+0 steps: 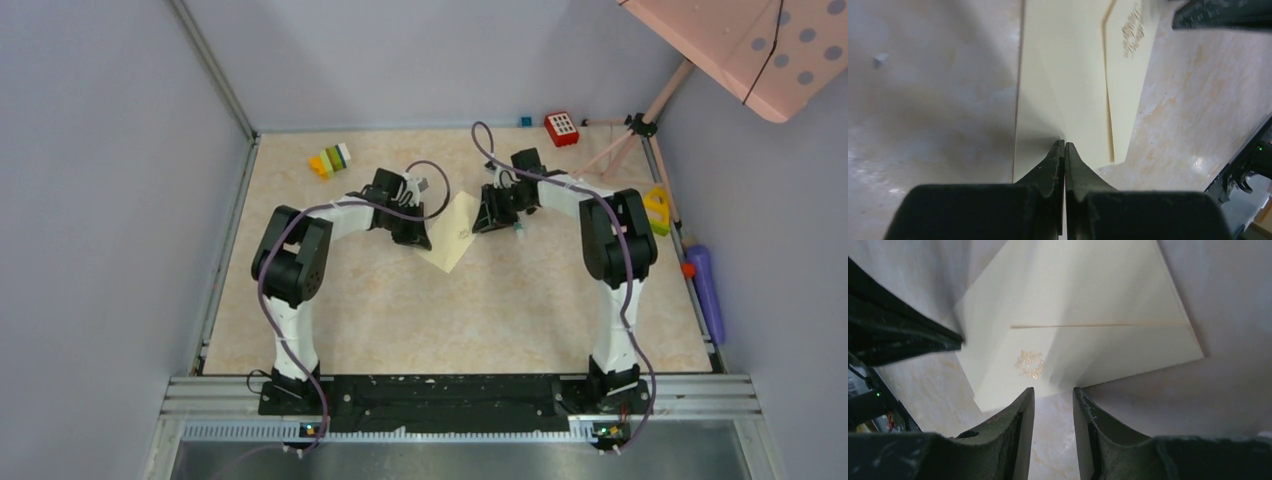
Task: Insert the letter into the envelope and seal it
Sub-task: Seal the envelope flap on the envelope.
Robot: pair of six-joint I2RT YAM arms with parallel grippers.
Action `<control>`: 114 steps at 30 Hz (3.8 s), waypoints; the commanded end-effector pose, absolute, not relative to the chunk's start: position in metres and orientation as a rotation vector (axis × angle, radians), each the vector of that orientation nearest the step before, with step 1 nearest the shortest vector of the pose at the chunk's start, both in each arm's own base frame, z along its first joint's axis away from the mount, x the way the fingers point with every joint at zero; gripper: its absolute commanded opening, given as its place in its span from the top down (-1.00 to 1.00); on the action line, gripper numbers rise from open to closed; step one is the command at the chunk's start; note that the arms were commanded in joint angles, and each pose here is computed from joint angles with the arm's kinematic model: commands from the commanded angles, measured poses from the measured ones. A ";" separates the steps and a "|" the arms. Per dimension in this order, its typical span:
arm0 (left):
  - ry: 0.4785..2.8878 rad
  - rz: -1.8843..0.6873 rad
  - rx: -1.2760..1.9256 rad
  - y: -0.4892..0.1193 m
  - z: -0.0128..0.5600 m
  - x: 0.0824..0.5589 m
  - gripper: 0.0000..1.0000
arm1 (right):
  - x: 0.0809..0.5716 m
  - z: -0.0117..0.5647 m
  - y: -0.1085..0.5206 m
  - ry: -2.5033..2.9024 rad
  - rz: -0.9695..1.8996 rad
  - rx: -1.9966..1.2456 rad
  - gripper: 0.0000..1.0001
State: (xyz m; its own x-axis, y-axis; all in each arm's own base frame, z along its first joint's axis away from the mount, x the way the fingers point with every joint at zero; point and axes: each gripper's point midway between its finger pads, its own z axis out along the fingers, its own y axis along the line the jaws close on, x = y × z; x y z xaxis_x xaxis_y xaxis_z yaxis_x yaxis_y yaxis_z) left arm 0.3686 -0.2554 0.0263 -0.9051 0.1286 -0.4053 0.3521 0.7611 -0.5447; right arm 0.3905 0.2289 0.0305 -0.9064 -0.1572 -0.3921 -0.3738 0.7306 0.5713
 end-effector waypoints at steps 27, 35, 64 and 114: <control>2.403 -1.091 0.322 -0.269 0.086 0.400 1.00 | 0.404 0.069 0.294 2.458 1.234 -0.503 1.00; 2.467 -1.107 0.222 -0.274 0.056 0.409 1.00 | 0.403 0.043 0.315 2.515 1.317 -0.438 1.00; 2.680 -0.908 0.099 -0.272 -0.016 0.386 1.00 | 0.377 0.011 0.320 2.626 1.388 -0.438 1.00; 2.674 -0.980 0.003 -0.266 -0.016 0.387 1.00 | 0.344 0.034 0.282 2.637 1.428 -0.530 1.00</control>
